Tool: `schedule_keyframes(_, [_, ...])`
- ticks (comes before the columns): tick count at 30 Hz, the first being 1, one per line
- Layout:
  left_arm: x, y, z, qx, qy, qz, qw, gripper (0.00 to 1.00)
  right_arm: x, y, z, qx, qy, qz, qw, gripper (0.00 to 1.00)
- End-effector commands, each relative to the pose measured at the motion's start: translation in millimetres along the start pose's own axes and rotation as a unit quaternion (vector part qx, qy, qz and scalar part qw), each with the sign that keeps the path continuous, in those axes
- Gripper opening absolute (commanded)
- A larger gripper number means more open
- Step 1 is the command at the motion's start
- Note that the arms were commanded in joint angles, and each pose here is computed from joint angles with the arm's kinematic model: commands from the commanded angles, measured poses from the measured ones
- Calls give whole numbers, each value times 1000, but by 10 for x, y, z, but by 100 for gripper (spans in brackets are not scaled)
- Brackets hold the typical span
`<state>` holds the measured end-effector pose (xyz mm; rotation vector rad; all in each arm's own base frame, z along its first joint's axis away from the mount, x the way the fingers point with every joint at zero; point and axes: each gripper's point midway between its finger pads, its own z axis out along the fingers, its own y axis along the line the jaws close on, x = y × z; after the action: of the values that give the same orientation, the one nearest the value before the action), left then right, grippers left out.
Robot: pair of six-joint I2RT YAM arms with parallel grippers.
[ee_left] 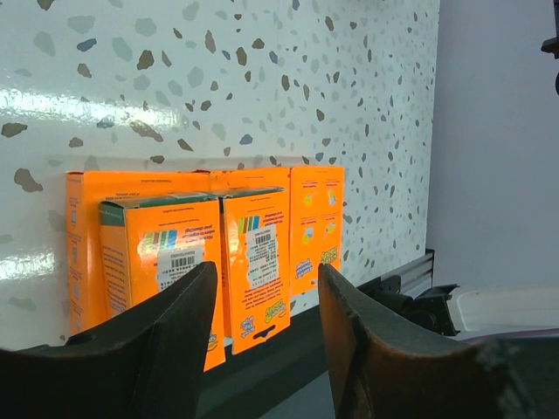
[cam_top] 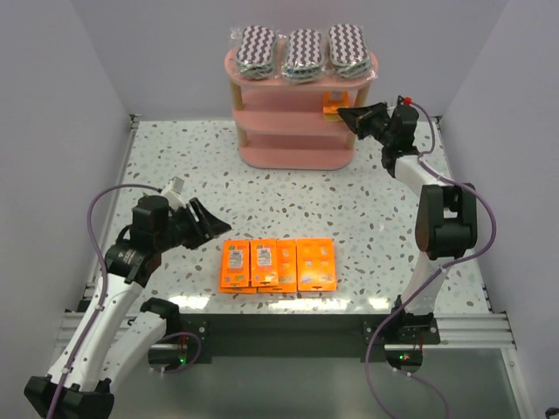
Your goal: Place and organize the cleaning sponges onto the shelf
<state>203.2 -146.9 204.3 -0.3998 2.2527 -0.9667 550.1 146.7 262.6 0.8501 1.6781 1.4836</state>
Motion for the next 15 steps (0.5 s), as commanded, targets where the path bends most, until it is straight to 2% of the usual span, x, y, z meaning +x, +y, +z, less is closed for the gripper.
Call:
schedule_keyframes(1, [-201,-213,-31,31,-36,10,999,55,15,172,-6,-27,18,-11,999,0])
schedule_keyframes(12, [-148,-172,-15,32,-30,8,999,55,129,146,-262,-19,15,0,1000,0])
schedule_keyframes(13, [-148,-169,-18,32,-31,8,999,55,144,219,-303,-23,15,-4,1000,4])
schedule_keyframes(15, [-139,-178,-38,35,-32,9,999,55,170,277,-360,-27,17,-6,999,20])
